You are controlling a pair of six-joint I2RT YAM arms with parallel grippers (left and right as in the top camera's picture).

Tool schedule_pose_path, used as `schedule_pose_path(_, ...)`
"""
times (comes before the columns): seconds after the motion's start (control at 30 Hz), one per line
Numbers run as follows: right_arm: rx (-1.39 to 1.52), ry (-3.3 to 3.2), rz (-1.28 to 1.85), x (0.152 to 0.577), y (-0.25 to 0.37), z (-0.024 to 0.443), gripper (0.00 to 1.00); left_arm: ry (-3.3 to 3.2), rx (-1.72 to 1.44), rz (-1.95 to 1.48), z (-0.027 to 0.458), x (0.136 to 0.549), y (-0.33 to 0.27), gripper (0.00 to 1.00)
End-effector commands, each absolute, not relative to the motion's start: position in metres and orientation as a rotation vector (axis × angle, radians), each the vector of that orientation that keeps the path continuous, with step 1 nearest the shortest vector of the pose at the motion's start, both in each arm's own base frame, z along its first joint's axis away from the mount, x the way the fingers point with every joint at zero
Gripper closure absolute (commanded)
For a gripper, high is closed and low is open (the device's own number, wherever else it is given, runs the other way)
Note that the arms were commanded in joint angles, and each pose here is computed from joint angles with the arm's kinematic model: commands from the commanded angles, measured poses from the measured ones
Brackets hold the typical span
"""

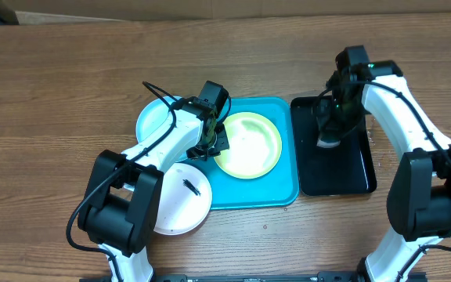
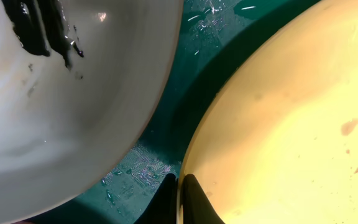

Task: Clean dirty plates on tray and stack at the side
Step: 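Return the sponge to the black tray and withdraw the right gripper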

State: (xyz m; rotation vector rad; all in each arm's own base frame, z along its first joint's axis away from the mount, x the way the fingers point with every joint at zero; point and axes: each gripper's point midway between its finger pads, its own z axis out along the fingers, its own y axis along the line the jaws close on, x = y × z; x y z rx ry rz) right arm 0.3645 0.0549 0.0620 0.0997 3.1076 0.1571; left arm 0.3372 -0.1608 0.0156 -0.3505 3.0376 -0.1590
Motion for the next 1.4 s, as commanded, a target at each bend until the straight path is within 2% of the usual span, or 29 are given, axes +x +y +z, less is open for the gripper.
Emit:
schedule_pose_path(0.0,0.114,3.096,0.065,0.361,0.045,0.054,0.96,3.047,-0.374,-0.137,0.010,0.336,-0.157,0.94)
schedule_pose_path(0.17,0.112,3.071,0.034,0.362,0.041,0.039,0.96,3.046,-0.374,-0.138,0.010,0.336,-0.157,0.94)
schedule_pose_path(0.2,0.113,3.066,0.014,0.363,0.039,0.037,0.90,3.045,-0.374,-0.139,0.010,0.336,-0.158,0.94)
schedule_pose_path(0.23,0.113,3.061,-0.007,0.363,0.037,0.037,0.71,3.044,-0.373,-0.140,0.010,0.337,-0.158,0.94)
schedule_pose_path(0.3,0.112,3.053,-0.005,0.365,0.037,0.037,0.52,3.044,-0.374,-0.140,0.010,0.337,-0.158,0.94)
schedule_pose_path(0.37,0.106,3.041,0.005,0.369,0.038,0.040,0.39,3.044,-0.374,-0.140,0.010,0.337,-0.158,0.92)
schedule_pose_path(0.43,0.108,3.030,0.059,0.375,0.044,0.048,0.33,3.044,-0.373,-0.139,0.010,0.336,-0.158,0.82)
schedule_pose_path(0.5,0.111,3.014,0.118,0.382,0.049,0.062,0.31,3.046,-0.373,-0.138,0.010,0.336,-0.158,0.72)
schedule_pose_path(0.67,0.174,2.951,0.127,0.402,0.035,0.089,0.25,3.057,-0.376,-0.128,0.009,0.333,-0.156,0.73)
schedule_pose_path(0.83,0.360,2.919,0.126,0.408,0.003,0.094,0.23,3.066,-0.366,-0.124,-0.001,0.326,-0.156,0.73)
schedule_pose_path(0.9,0.412,2.912,0.120,0.408,-0.012,0.094,0.22,3.063,-0.358,-0.127,-0.005,0.324,-0.157,0.76)
schedule_pose_path(1.0,0.495,2.896,0.111,0.407,-0.035,0.094,0.18,3.053,-0.350,-0.144,-0.006,0.325,-0.160,0.96)
schedule_pose_path(1.03,0.512,2.893,0.109,0.406,-0.040,0.094,0.16,3.052,-0.350,-0.151,-0.005,0.326,-0.161,0.96)
schedule_pose_path(1.07,0.531,2.889,0.107,0.406,-0.046,0.094,0.00,3.047,-0.344,-0.156,-0.003,0.328,-0.161,0.96)
schedule_pose_path(1.37,0.624,2.841,0.096,0.408,-0.075,0.096,0.00,2.962,-0.195,-0.209,0.039,0.361,-0.168,0.96)
